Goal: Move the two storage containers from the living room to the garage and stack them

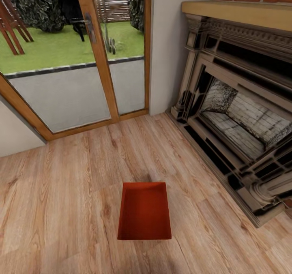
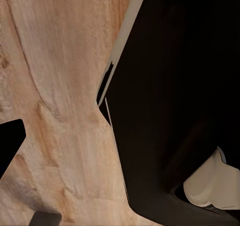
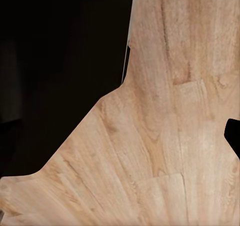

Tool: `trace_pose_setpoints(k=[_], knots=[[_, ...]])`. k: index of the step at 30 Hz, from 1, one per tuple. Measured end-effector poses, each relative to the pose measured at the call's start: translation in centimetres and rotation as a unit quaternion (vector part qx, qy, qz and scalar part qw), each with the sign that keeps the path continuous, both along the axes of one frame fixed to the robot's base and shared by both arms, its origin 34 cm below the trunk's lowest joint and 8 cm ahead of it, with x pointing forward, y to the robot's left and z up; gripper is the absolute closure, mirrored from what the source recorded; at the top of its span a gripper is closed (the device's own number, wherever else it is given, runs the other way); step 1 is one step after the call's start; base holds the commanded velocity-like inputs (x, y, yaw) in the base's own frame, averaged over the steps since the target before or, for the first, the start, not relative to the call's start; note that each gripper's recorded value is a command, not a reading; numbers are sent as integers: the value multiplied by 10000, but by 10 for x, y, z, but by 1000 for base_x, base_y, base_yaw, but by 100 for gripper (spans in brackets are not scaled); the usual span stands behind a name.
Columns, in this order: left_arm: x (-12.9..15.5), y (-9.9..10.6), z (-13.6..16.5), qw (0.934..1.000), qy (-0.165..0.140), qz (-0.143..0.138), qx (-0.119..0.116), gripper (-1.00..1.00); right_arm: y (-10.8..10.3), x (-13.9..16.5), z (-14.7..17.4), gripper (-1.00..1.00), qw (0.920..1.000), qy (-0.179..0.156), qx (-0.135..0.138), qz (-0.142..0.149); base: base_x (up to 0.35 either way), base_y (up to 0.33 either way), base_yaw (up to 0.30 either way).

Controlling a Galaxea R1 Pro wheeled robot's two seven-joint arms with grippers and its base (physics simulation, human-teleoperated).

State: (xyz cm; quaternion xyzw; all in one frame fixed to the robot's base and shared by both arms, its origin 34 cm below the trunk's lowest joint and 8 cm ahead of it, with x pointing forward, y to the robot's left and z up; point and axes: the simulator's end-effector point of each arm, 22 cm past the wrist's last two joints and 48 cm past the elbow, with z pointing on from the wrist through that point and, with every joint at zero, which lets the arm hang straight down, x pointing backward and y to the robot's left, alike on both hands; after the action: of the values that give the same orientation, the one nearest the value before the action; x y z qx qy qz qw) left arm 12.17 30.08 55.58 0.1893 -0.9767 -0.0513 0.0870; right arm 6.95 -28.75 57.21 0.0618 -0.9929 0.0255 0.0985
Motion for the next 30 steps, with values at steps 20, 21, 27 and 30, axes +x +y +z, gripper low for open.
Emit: trace_pose_setpoints(k=[20, 21, 27, 30], knots=[[-2, -3, 0, 10000, 15, 31, -5, -100, 0, -5, 2, -100, 10000, 20, 14, 20, 0, 0, 0], [-2, -2, 0, 10000, 14, 45, 0, -100, 0, -5, 2, -100, 10000, 20, 13, 19, 0, 0, 0], [-1, -1, -4, 9999, 7, 104, 21, -100, 0, -4, -2, -100, 10000, 22, 13, 21, 0, 0, 0], [0, -2, -7, 9999, 9, 107, 20, -100, 0, -3, -6, -100, 10000, 21, 13, 21, 0, 0, 0]])
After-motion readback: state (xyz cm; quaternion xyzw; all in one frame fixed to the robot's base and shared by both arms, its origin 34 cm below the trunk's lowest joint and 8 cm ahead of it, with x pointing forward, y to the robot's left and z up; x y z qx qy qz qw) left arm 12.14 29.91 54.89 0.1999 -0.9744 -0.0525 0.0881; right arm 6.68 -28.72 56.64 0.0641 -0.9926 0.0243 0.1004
